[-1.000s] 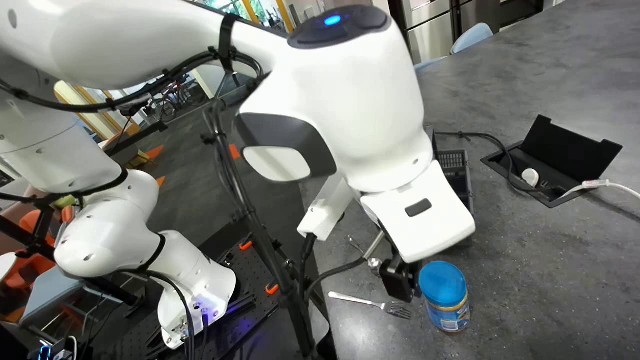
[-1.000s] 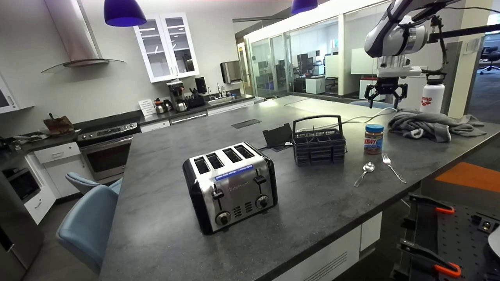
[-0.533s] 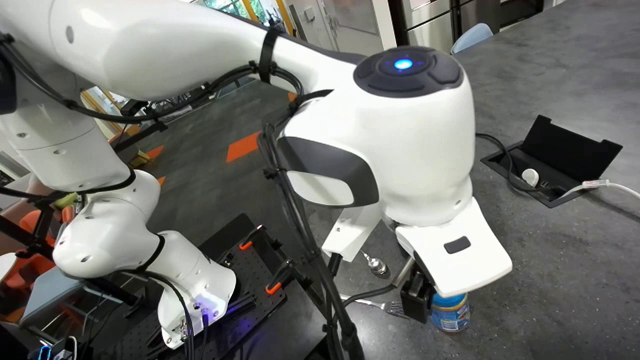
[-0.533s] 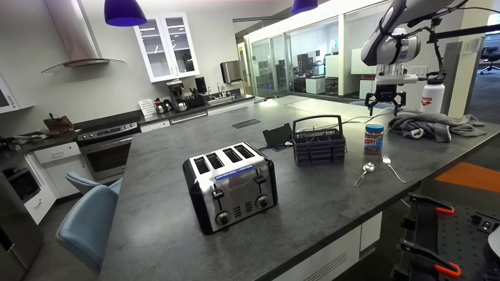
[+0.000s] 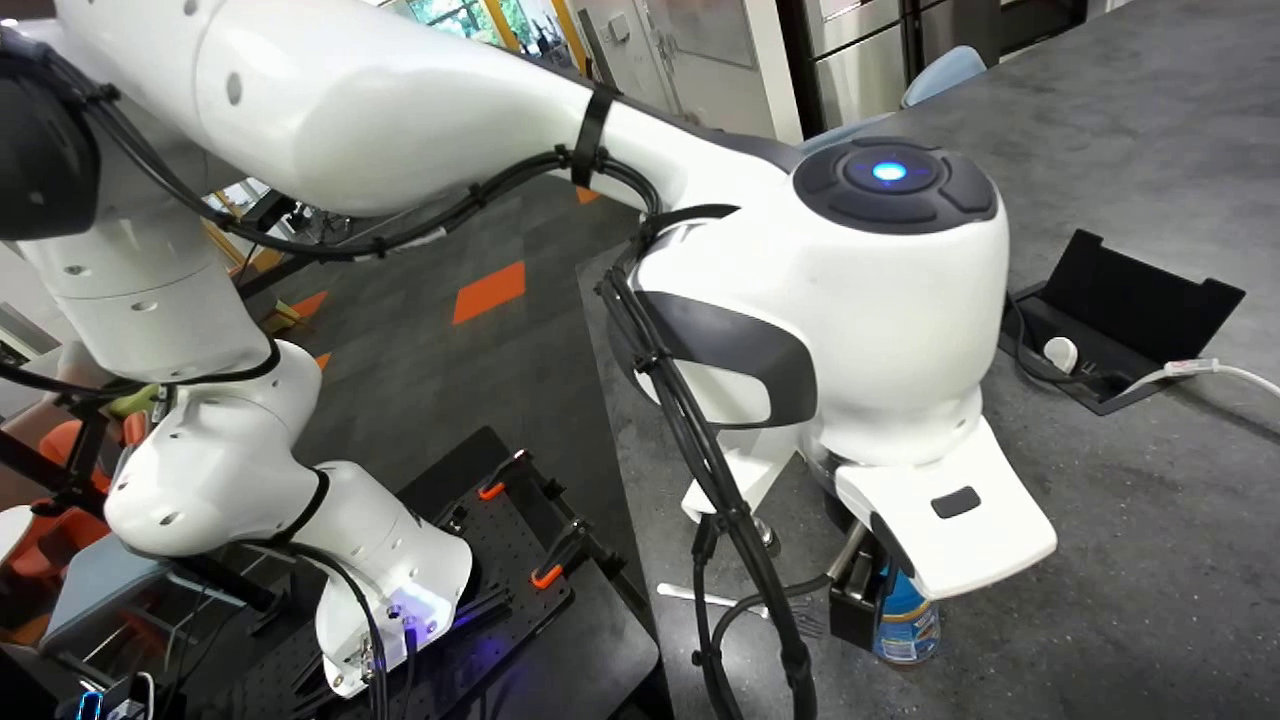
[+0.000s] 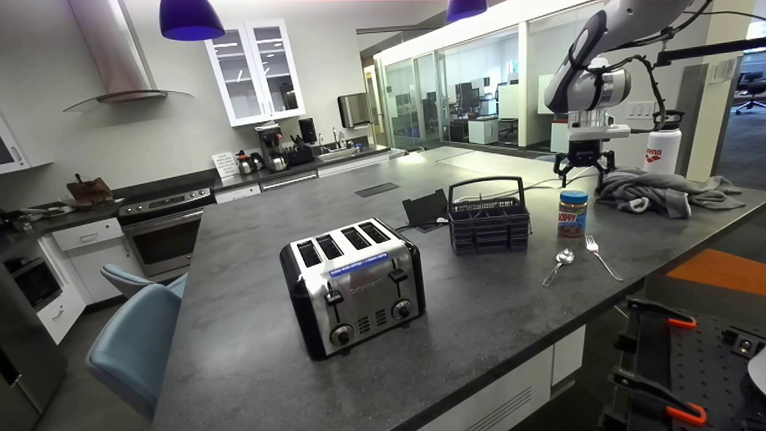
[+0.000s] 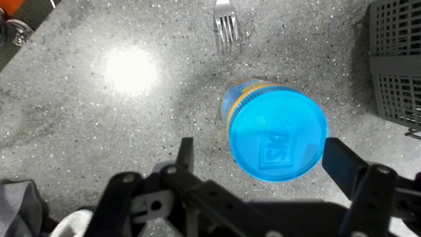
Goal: Put the blue lid on the counter top
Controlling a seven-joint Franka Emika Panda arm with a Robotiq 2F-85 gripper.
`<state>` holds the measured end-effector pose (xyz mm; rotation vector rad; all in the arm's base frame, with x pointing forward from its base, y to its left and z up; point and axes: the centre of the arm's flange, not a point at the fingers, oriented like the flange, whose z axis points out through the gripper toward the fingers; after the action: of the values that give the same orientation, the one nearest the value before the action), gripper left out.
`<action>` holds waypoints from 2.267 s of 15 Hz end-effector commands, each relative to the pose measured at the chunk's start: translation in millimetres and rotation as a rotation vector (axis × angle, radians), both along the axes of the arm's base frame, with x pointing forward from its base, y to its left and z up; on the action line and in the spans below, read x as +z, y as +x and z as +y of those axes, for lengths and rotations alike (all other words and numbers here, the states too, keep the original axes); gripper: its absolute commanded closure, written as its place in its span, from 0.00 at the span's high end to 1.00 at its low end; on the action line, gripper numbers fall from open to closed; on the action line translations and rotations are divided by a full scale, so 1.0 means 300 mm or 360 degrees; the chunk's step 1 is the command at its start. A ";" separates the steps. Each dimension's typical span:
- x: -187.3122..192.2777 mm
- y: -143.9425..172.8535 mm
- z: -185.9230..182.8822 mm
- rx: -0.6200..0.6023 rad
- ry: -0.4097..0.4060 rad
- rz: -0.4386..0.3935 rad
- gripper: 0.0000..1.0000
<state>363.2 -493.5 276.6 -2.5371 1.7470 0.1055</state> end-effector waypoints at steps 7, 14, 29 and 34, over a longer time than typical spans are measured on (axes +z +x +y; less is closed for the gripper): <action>-0.028 0.047 0.015 0.0023 0.0013 0.0009 1.00; -0.045 0.056 0.037 0.0032 -0.0002 0.0038 1.00; -0.062 0.065 0.041 0.0029 -0.0059 0.0036 0.54; 0.024 0.039 0.054 0.0025 -0.0080 0.0003 0.54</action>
<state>380.1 -484.2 258.3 -2.5826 1.7170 0.1205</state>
